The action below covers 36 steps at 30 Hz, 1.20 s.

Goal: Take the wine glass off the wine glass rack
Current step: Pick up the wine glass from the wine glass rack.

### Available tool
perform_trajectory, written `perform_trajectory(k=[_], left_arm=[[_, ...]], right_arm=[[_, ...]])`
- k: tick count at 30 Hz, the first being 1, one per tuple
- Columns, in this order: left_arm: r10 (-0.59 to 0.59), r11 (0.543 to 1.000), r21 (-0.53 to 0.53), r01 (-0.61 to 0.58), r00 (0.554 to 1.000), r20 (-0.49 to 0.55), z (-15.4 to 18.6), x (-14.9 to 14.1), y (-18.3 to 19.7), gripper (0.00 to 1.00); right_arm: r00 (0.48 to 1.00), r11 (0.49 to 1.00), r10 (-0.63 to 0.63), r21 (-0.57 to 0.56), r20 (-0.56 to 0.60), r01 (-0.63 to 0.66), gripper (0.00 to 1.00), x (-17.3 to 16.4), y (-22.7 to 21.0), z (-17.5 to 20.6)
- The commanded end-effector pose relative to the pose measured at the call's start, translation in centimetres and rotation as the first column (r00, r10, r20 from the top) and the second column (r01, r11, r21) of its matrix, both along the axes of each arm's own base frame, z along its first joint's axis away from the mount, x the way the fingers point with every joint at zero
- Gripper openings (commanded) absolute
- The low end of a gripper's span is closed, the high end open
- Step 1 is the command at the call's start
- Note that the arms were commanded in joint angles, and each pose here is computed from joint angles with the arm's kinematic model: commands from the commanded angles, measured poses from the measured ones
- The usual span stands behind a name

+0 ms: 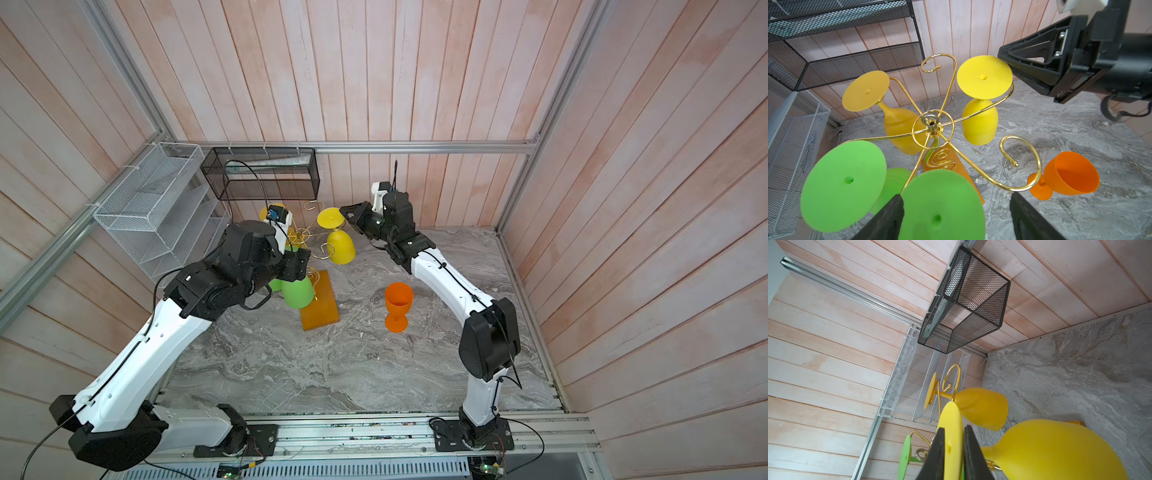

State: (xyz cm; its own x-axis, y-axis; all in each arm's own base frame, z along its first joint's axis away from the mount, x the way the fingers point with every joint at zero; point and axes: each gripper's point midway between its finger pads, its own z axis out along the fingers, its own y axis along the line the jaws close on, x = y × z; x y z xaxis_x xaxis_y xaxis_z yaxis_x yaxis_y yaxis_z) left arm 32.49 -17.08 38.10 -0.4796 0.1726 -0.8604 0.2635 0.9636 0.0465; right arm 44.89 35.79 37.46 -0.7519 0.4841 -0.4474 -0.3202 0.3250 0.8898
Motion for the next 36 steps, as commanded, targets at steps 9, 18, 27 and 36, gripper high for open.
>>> perform_trajectory(k=[9, 18, 27, 36], left_arm=[[-0.011, 1.0, -0.027, 0.011, 1.0, 0.02, 0.1, -0.3, 0.0, 0.82], [-0.014, 0.999, -0.031, 0.014, 1.0, 0.02, 0.0, -0.1, -0.2, 0.82], [-0.002, 1.0, -0.02, 0.002, 1.0, 0.021, -0.3, -0.3, 0.3, 0.82], [-0.002, 1.0, -0.019, 0.002, 1.0, 0.024, -0.4, -0.3, 0.3, 0.82]], right_arm=[[0.999, 0.999, 0.022, -0.027, 0.029, -0.021, 0.12, -1.3, 0.6, 1.0], [0.999, 1.0, 0.005, -0.025, 0.037, -0.005, 0.02, -1.5, 0.1, 1.5], [0.998, 1.0, -0.015, 0.008, 0.065, 0.015, 0.0, -2.2, -0.6, 2.8], [0.996, 1.0, -0.026, 0.017, 0.08, 0.025, 0.0, -3.0, -1.4, 3.5]])
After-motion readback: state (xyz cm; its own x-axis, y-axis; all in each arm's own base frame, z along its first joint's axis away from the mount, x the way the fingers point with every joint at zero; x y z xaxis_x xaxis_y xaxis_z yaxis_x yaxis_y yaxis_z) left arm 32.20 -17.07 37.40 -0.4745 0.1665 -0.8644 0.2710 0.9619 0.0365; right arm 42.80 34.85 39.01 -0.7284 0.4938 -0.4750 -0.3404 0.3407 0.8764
